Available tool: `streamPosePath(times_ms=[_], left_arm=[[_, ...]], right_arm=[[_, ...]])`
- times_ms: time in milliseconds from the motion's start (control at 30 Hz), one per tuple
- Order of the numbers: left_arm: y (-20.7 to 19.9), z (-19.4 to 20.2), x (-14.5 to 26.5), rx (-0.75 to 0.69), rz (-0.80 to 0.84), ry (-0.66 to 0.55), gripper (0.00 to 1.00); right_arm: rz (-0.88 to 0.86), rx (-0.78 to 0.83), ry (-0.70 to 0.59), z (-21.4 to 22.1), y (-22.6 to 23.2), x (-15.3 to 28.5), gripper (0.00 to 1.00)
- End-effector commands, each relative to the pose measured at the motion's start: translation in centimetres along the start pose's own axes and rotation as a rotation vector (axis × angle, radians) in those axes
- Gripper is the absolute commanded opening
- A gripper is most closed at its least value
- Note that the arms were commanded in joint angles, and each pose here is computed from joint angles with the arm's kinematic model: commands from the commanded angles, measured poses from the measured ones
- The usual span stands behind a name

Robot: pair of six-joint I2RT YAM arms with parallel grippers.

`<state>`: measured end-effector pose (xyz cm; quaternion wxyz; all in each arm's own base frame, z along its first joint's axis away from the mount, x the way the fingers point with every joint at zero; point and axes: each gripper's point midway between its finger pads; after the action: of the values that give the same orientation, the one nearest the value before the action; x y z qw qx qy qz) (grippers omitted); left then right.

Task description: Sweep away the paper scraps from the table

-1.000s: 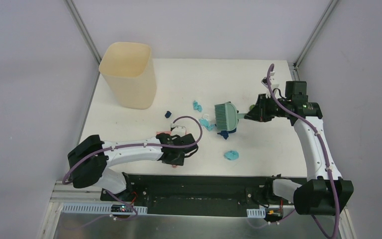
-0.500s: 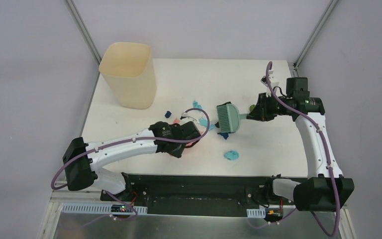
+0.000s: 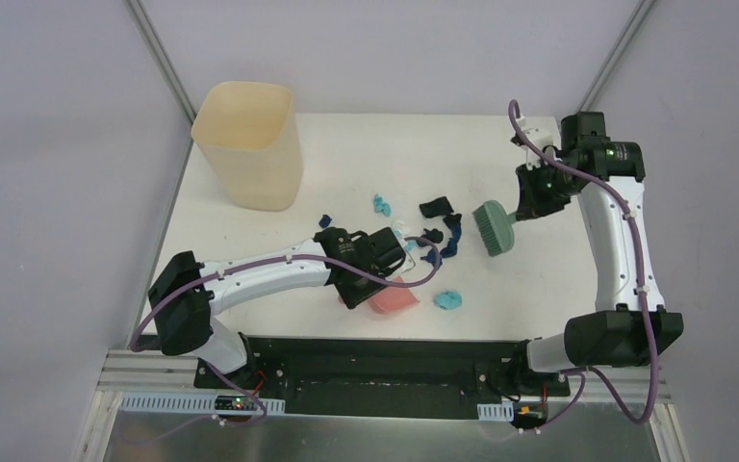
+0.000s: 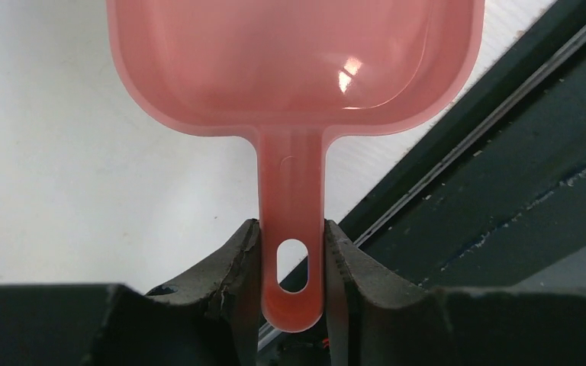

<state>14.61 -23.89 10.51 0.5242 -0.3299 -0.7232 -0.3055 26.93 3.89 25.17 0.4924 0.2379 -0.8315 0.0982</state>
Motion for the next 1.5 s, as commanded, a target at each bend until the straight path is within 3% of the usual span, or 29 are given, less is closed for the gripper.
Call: streamPosePath(times_ms=[0, 167, 600, 767, 967, 1233, 1467], left_arm=[[-2.1, -2.4, 0.8, -0.142, 0.186, -0.089, 0.0], [-4.3, -1.9, 1.4, -0.18, 0.324, -0.112, 0.0], [-4.7, -0.8, -1.6, -0.18, 0.334, -0.002, 0.0], [-4.7, -1.2, -2.4, -0.149, 0.331, -0.015, 0.0], [-4.4, -1.5, -3.7, -0.094, 0.328, 0.01, 0.0], [-3.1, -2.1, -4.0, -0.052, 0.25, -0.027, 0.0], [-1.2, -1.2, -3.5, -0.062, 0.152, 0.012, 0.0]], right_arm=[[0.074, 0.018, 0.169, 3.4, -1.1, 1.2, 0.0], [0.037, -0.01, 0.247, 5.5, -0.3, 0.2, 0.0], [-0.093, -0.112, 0.302, 6.7, 6.0, -5.5, 0.0], [-0.329, -0.172, 0.304, 6.0, 9.9, -6.5, 0.0], [-0.609, -0.207, 0.25, 3.6, 14.1, -4.3, 0.0], [-0.496, -0.121, 0.148, 1.3, 11.8, -2.1, 0.0], [-0.16, -0.022, 0.117, -0.8, 5.6, -3.0, 0.0]])
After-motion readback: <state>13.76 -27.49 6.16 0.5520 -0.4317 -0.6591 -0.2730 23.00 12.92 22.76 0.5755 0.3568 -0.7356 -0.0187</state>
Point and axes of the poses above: each gripper's point midway between its finger pads, its own x axis back along the fingers, its own y axis along the line the jaws close on, z = x × y, and after that the axes turned 3 degrees about x, right-handed
